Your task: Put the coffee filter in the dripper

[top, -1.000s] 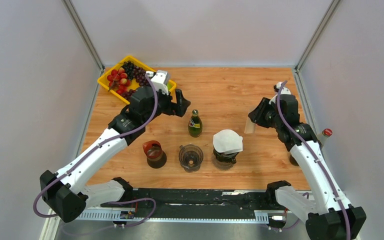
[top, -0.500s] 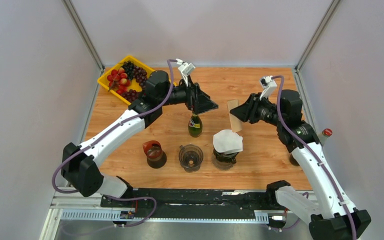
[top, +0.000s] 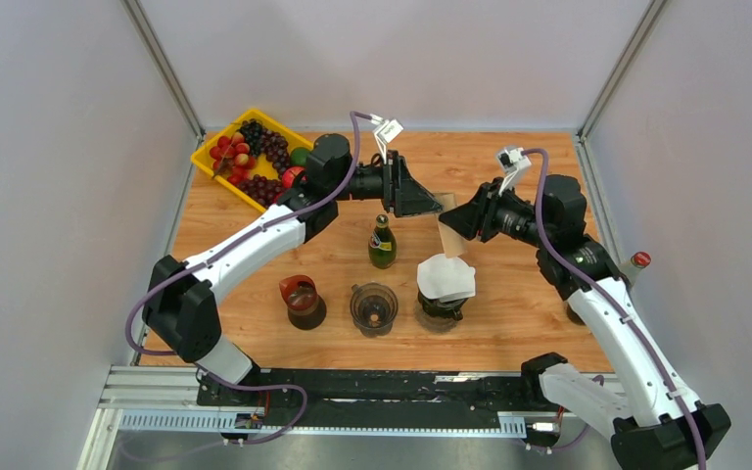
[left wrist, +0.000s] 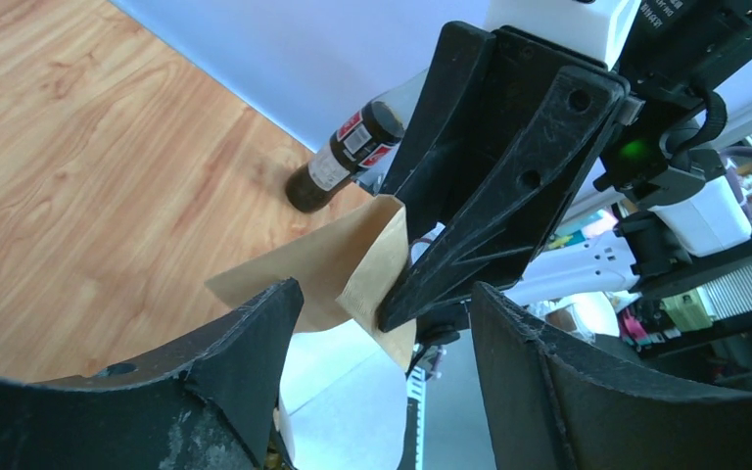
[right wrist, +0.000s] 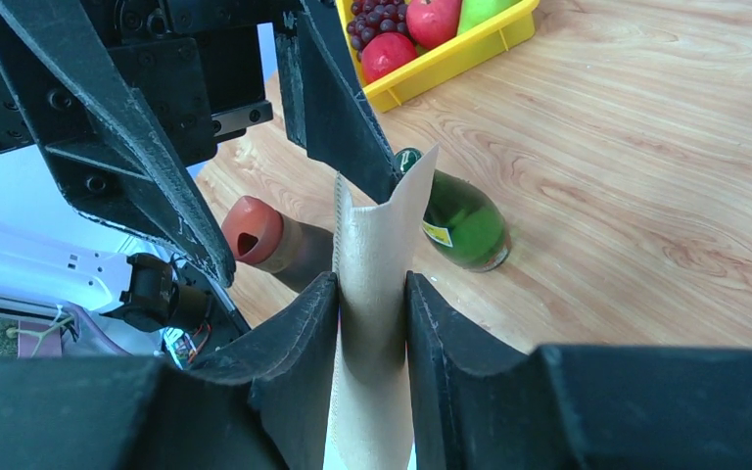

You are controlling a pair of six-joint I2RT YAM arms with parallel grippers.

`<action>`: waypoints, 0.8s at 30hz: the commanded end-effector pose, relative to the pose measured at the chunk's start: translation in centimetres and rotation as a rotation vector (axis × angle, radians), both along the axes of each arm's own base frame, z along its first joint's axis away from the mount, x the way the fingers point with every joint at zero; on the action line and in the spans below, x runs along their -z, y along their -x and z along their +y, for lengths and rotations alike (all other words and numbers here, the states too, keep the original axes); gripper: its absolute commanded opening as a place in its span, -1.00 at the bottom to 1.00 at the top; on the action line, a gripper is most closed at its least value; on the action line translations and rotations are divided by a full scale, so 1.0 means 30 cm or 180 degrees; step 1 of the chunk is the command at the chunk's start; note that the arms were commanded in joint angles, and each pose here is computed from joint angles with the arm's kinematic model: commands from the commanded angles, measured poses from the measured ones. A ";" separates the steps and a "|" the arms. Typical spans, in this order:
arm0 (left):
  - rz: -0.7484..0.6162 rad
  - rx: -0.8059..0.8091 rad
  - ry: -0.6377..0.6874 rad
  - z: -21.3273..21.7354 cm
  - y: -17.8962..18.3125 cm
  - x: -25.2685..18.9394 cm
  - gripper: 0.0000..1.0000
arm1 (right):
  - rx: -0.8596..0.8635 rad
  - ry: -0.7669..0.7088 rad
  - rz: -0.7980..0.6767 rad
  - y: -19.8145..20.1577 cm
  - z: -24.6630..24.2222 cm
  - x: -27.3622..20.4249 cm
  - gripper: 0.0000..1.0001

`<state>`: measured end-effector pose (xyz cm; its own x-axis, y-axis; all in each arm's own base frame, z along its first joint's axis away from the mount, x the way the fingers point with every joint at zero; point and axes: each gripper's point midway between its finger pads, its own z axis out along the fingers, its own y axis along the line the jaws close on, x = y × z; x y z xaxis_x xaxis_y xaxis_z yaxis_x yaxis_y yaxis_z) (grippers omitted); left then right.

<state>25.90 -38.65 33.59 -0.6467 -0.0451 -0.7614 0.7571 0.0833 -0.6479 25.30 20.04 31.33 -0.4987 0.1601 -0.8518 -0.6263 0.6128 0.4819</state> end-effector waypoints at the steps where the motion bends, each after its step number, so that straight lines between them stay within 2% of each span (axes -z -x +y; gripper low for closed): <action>1: -0.0114 0.0149 0.0235 -0.015 0.018 -0.103 0.43 | -0.0054 -0.0043 -0.0252 -0.011 0.023 -0.054 -0.32; 4: -0.0099 0.0173 0.0236 -0.018 0.017 -0.100 0.37 | -0.0070 -0.0043 -0.0246 -0.014 0.033 -0.054 -0.32; 8: -0.0069 0.0170 0.0210 -0.023 0.013 -0.086 0.19 | -0.0111 -0.0046 -0.0282 -0.008 0.044 -0.065 -0.32; 13: -0.0020 0.0077 0.0177 -0.025 -0.005 -0.073 -0.20 | -0.0138 -0.0036 -0.0279 -0.002 0.051 -0.058 -0.32; 18: -0.0062 -0.0040 0.0113 -0.019 -0.016 -0.066 -0.76 | -0.0139 -0.0042 -0.0300 0.002 0.052 -0.064 -0.29; 20: -0.0082 -0.0133 0.0082 -0.013 -0.028 -0.064 -0.97 | -0.0122 -0.0043 -0.0303 0.002 0.049 -0.065 -0.15; 24: -0.0234 -0.0270 0.0019 -0.002 -0.047 -0.072 -1.00 | 0.0109 -0.0029 -0.0255 -0.015 0.021 -0.047 0.45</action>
<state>27.06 -39.08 32.79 -0.6780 -0.0607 -0.7326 0.7229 0.1256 -0.6794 25.15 21.31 31.11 -0.4969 0.1394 -0.8566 -0.6471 0.5981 0.4727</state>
